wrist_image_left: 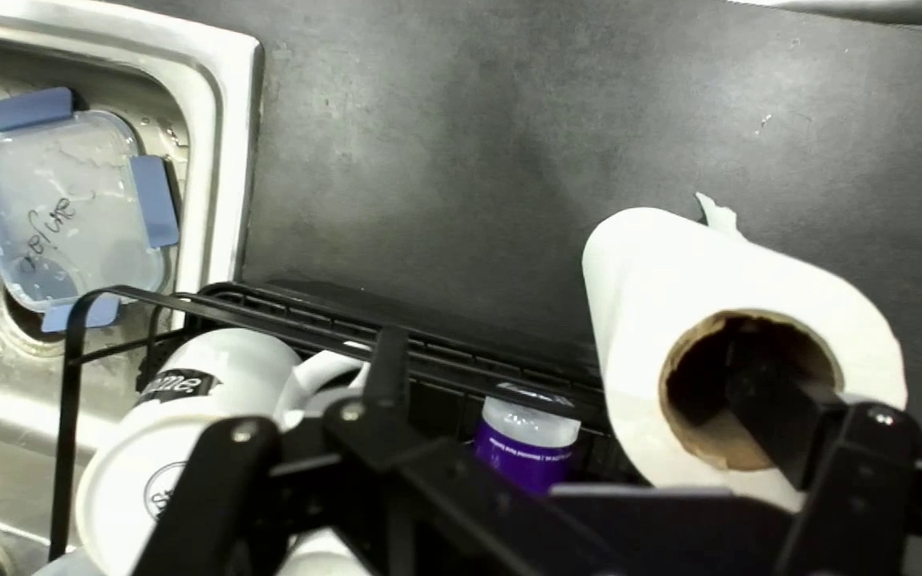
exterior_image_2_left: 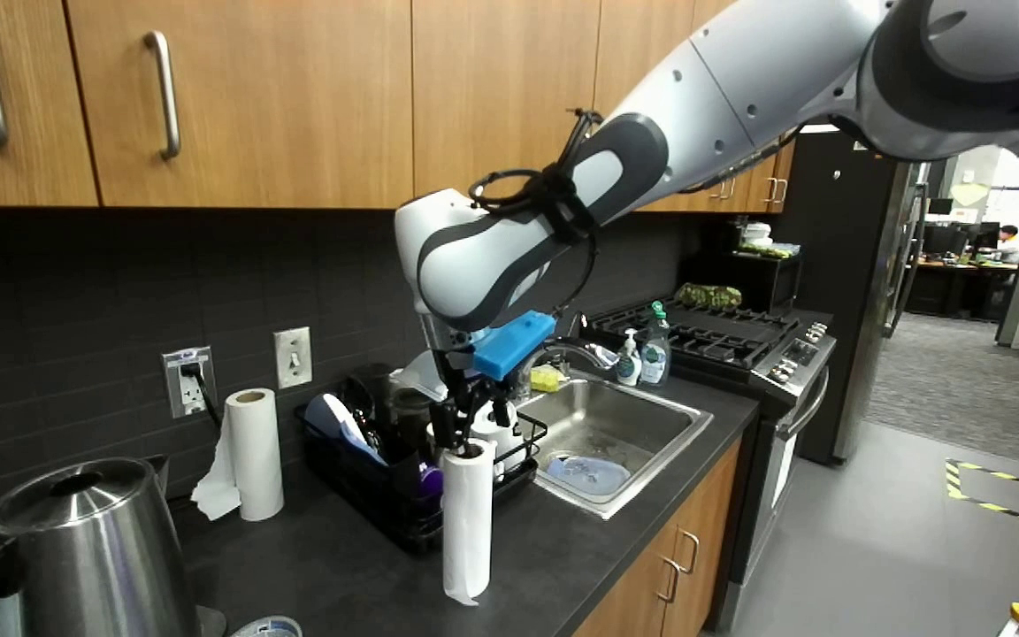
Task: Put the toilet paper closer to the edge in a lying position
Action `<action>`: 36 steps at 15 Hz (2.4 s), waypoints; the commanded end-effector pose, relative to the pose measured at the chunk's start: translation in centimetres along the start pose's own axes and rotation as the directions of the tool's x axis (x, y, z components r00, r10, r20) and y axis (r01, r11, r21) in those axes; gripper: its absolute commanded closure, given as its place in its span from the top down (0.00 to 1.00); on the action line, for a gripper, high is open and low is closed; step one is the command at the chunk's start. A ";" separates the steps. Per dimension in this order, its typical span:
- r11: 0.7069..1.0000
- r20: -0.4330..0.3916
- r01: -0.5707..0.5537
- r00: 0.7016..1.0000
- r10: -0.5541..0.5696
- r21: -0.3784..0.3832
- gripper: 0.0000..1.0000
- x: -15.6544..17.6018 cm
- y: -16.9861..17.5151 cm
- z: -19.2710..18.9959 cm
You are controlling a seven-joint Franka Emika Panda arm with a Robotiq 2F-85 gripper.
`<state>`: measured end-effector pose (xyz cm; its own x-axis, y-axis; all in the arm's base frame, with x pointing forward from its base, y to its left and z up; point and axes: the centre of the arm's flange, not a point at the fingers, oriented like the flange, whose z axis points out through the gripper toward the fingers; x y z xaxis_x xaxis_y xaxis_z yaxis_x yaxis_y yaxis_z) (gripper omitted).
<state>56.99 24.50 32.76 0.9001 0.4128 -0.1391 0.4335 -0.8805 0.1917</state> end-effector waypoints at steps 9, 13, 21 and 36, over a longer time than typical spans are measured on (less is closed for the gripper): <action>0.986 -0.016 0.109 0.994 -0.112 -0.124 1.00 1.2 -5.2 -0.8; 0.973 -0.015 0.149 0.988 -0.154 -0.176 1.00 0.8 -7.2 -1.3; 0.967 0.011 0.119 0.993 -0.119 -0.226 1.00 0.8 -7.9 -1.3; 0.967 0.009 0.120 0.993 -0.122 -0.226 0.01 -0.3 -5.6 -1.1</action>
<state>54.70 30.91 32.72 0.8490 0.5011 -0.1675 0.5254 -0.7666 0.3693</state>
